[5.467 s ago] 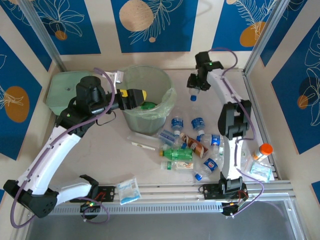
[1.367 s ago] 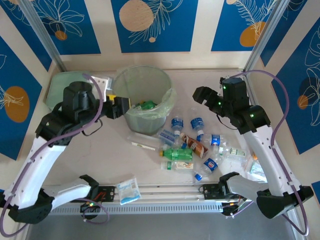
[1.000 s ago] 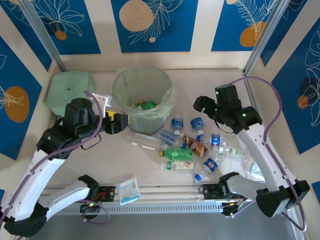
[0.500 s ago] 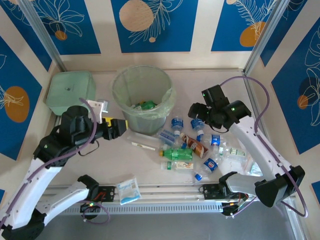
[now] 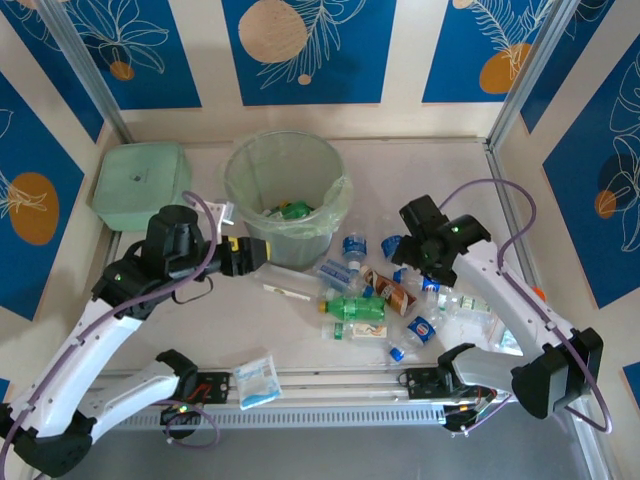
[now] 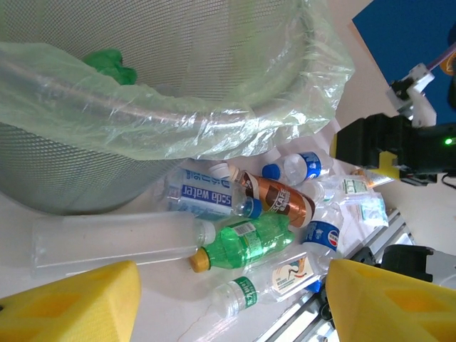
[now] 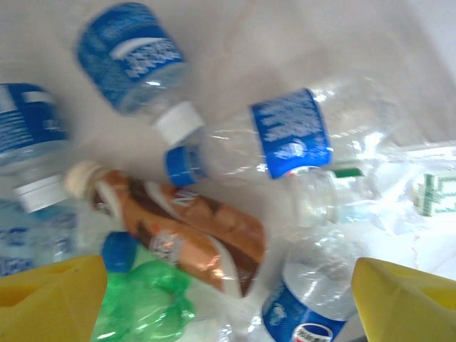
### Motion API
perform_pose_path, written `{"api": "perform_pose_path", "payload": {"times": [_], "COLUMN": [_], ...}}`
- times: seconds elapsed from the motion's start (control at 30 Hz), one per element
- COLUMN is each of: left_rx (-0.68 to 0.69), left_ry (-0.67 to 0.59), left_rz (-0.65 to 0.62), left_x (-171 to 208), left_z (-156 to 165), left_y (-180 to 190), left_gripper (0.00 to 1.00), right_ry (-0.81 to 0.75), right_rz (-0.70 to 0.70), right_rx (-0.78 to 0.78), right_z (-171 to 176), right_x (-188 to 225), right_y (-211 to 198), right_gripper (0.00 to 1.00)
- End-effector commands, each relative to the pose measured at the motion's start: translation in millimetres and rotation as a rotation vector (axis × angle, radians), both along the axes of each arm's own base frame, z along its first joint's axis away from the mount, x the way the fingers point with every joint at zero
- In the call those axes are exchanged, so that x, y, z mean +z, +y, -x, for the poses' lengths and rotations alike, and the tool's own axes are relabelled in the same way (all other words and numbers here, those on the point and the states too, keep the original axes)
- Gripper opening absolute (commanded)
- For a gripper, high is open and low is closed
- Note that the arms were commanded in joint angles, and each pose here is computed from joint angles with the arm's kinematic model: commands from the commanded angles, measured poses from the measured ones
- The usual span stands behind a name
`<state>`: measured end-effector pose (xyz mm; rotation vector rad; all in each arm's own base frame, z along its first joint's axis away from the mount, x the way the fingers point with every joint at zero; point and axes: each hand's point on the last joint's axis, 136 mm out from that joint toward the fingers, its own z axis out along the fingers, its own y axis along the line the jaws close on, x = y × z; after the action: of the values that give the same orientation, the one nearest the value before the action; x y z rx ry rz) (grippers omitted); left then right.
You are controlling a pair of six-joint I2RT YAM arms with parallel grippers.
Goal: Put the plastic bottles in the bin
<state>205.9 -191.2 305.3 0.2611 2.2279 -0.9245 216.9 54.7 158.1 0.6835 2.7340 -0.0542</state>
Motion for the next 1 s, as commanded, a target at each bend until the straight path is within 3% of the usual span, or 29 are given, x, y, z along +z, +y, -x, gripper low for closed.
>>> {"api": "perform_pose_path", "payload": {"times": [0.0, 0.23, 0.47, 0.6, 0.83, 0.97], "left_rx": [-0.027, -0.033, -0.070, -0.077, -0.066, -0.082], "left_ry": [-0.030, -0.029, -0.002, -0.022, -0.044, -0.051], "left_rz": [0.034, 0.015, 0.007, 0.009, 0.019, 0.013], "left_x": [8, 10, 6, 11, 13, 17], "left_z": [-1, -8, -11, -14, -15, -13], "left_y": [-7, -11, -20, -22, -21, -21], "left_gripper": [0.70, 0.70, 0.71, 0.71, 0.71, 0.71], "right_ry": [0.024, 0.114, 0.097, 0.115, 0.219, 0.251], "right_rz": [0.038, 0.126, 0.076, 0.010, 0.073, 0.027], "right_rx": [-0.143, -0.337, -0.459, -0.427, -0.422, -0.420], "right_z": [25, 70, 87, 82, 111, 116], "right_x": [-10, -30, -34, -45, -61, -81], "right_y": [-30, -60, -64, -51, -45, -32], "right_gripper": [0.90, 0.89, 0.90, 0.89, 0.89, 0.87]}}
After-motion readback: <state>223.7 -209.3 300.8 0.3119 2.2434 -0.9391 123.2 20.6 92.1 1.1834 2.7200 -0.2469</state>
